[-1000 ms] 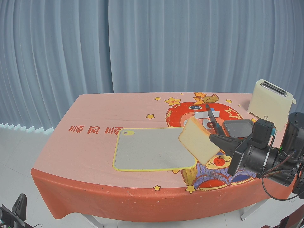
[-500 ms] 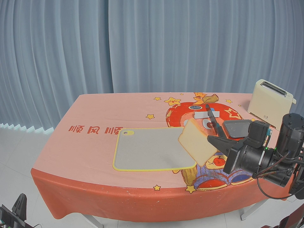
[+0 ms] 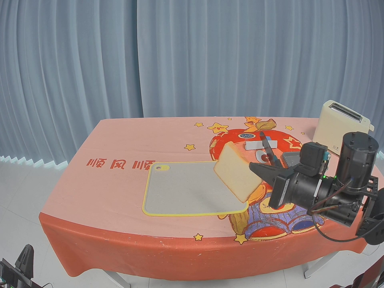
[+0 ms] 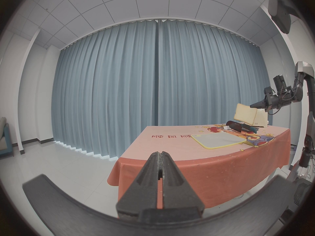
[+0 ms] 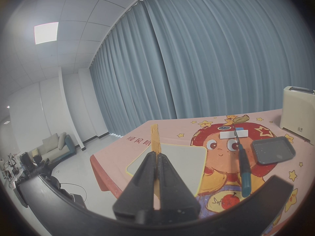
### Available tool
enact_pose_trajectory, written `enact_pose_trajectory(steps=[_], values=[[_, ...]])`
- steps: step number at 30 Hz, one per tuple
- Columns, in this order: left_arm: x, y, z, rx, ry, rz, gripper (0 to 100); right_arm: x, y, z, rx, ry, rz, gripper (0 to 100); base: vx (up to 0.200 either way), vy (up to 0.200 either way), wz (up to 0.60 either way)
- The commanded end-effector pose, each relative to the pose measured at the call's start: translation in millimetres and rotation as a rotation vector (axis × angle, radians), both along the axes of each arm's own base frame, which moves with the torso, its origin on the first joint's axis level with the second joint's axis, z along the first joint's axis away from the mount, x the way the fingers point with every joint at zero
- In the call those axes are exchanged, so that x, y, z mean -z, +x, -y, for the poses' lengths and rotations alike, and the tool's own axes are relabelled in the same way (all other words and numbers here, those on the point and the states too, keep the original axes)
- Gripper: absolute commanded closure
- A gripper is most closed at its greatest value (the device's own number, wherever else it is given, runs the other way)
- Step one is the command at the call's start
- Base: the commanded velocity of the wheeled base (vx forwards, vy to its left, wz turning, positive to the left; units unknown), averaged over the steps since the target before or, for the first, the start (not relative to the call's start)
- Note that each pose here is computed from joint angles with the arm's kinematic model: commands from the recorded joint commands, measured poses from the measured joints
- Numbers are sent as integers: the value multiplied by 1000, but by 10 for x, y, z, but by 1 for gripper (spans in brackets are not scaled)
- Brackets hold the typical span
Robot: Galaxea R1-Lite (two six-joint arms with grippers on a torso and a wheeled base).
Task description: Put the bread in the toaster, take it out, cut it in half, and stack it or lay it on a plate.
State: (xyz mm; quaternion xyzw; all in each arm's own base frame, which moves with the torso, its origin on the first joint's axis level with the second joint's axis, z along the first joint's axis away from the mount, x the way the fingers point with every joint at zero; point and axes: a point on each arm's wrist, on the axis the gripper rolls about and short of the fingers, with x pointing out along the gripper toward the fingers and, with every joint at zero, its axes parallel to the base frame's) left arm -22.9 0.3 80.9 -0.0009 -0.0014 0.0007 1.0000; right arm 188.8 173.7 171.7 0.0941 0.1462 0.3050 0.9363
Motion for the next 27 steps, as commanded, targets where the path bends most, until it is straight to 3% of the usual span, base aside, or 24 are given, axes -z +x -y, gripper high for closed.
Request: enact_pose_trajectory(steps=[1, 7, 11, 14, 19, 20, 24, 25, 27], values=[[50, 10, 0, 0, 0, -14, 100, 125, 211, -182, -1, -22, -32, 100, 0, 0, 0], [50, 10, 0, 0, 0, -14, 100, 269, 408, -348, 14, -37, -62, 100, 0, 0, 0], [50, 10, 0, 0, 0, -14, 100, 297, 485, -430, 35, 21, -85, 100, 0, 0, 0], [50, 10, 0, 0, 0, -14, 100, 259, 538, -515, 72, 142, -140, 100, 0, 0, 0], [50, 10, 0, 0, 0, -14, 100, 329, 516, -558, 120, 252, -244, 100, 0, 0, 0], [50, 10, 0, 0, 0, -14, 100, 329, 516, -558, 120, 252, -244, 100, 0, 0, 0], [50, 10, 0, 0, -1, -14, 100, 348, 496, -588, 184, 376, -319, 100, 0, 0, 0], [50, 10, 0, 0, 0, -14, 100, 328, 479, -603, 198, 438, -334, 100, 0, 0, 0], [50, 10, 0, 0, 0, -14, 100, 324, 460, -600, 222, 507, -364, 100, 0, 0, 0]])
